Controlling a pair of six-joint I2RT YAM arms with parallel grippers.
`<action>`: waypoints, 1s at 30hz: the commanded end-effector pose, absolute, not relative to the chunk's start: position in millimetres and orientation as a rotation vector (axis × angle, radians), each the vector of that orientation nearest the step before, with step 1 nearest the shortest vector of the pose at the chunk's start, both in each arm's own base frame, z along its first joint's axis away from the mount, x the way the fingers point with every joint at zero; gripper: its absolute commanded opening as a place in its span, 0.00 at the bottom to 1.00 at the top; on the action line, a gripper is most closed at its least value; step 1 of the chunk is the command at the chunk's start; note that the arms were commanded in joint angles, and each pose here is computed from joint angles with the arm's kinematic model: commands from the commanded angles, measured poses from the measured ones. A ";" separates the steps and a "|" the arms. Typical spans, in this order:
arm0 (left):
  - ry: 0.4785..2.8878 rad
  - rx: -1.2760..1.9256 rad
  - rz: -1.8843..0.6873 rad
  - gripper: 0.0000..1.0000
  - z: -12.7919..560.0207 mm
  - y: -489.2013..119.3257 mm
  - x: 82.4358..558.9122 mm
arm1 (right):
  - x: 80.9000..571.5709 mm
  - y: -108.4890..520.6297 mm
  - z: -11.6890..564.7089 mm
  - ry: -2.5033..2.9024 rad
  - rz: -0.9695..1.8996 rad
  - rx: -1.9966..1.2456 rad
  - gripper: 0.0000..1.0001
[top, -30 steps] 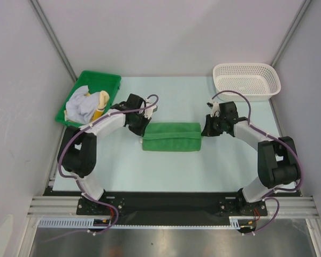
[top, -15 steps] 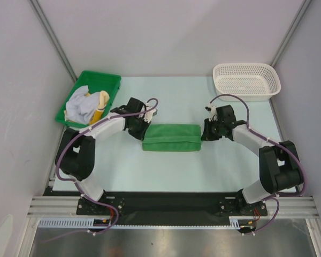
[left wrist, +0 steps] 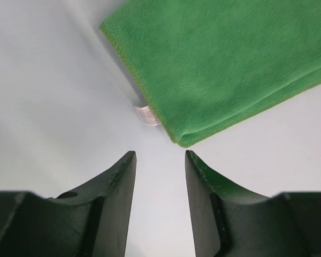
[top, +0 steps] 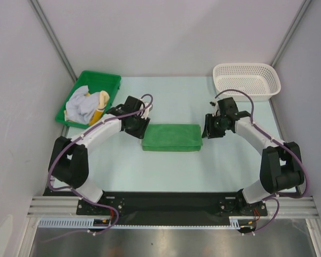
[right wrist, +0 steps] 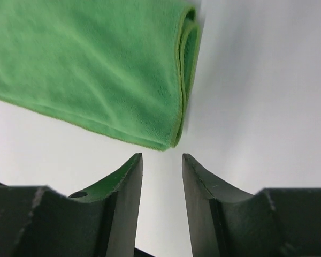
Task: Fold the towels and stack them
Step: Fold the towel
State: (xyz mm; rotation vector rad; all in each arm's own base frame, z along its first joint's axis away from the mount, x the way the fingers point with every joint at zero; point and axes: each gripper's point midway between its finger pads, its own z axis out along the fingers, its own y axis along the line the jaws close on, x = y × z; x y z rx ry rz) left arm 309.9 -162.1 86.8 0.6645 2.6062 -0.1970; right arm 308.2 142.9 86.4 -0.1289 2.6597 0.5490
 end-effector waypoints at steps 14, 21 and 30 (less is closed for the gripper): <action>2.720 0.151 -0.250 0.48 49.7 -168.1 300.5 | 317.7 153.2 33.0 2.733 0.384 0.221 0.41; 2.729 0.133 -0.251 0.41 45.8 -164.8 291.5 | 303.6 150.4 16.5 2.765 0.375 0.198 0.41; 2.642 0.042 -0.304 0.47 76.0 -171.2 304.3 | 306.4 155.3 25.4 2.739 0.422 0.186 0.41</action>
